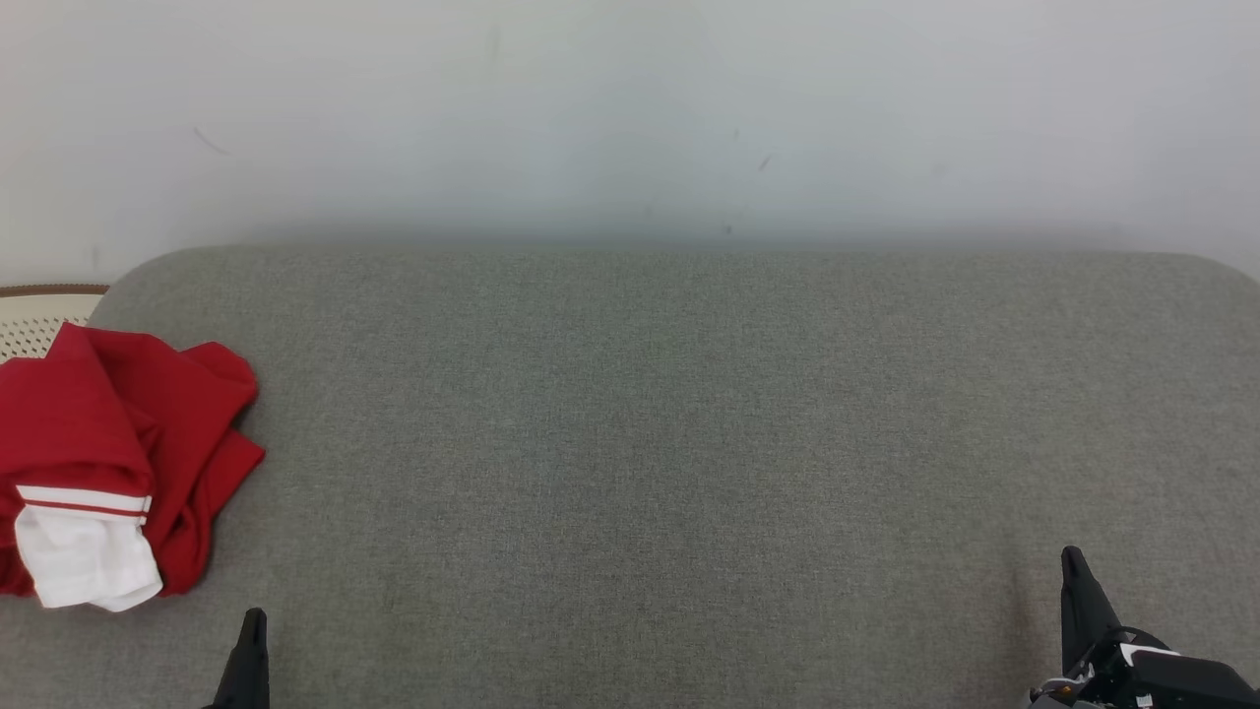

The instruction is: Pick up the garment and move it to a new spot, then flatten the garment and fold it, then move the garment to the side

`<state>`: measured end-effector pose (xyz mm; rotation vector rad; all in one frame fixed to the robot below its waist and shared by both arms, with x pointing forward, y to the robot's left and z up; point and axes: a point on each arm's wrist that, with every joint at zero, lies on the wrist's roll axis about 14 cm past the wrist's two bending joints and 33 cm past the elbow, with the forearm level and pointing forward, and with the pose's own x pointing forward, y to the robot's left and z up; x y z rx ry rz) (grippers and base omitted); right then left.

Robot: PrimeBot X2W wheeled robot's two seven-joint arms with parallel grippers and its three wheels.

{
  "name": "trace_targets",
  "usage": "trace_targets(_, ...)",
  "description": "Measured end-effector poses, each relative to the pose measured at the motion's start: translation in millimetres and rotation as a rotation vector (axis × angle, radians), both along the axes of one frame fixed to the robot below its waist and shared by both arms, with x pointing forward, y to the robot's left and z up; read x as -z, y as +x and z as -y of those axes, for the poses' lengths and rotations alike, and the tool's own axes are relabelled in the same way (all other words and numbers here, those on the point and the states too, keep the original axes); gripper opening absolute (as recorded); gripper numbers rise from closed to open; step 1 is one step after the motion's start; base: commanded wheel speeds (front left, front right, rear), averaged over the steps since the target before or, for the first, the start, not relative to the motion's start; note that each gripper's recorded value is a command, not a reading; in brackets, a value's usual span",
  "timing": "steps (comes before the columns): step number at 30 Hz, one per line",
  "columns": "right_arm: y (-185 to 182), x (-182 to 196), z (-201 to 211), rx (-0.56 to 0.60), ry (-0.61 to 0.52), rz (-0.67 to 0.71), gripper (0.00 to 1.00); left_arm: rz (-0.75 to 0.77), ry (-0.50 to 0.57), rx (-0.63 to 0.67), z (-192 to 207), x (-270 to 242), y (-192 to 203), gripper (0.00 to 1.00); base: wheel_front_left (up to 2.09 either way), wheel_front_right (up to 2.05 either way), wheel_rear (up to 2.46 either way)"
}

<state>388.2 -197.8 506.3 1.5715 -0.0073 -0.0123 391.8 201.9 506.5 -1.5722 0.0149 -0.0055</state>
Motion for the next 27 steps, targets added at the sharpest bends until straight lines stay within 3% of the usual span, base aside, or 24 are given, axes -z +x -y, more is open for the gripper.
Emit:
trace_targets(10, 0.0, 0.0, 0.1, 0.0, 0.0, 0.0, 0.0, 0.0, 0.0, 0.0, 0.0, 0.0, 0.0, 0.0, 0.0, 0.0, 0.0)
trace_targets(11, -0.5, 1.6, 0.1, 0.001, 0.001, -0.005, 1.0, -0.004, 0.0, 0.0, 0.1, 1.3, -0.5, 1.0, 0.0, 0.0, 0.0)
trace_targets(19, -11.1, 26.3, -2.5, 0.002, 0.001, -0.079, 1.0, -0.077, -0.009, -0.009, 4.0, 25.8, -9.8, 1.0, 0.0, 0.0, 0.0)
trace_targets(27, -9.1, 24.8, -5.1, -0.01, -0.114, -0.078, 1.0, -0.089, 0.125, -0.026, 0.4, 27.2, -9.2, 1.0, 0.0, 0.0, 0.0)
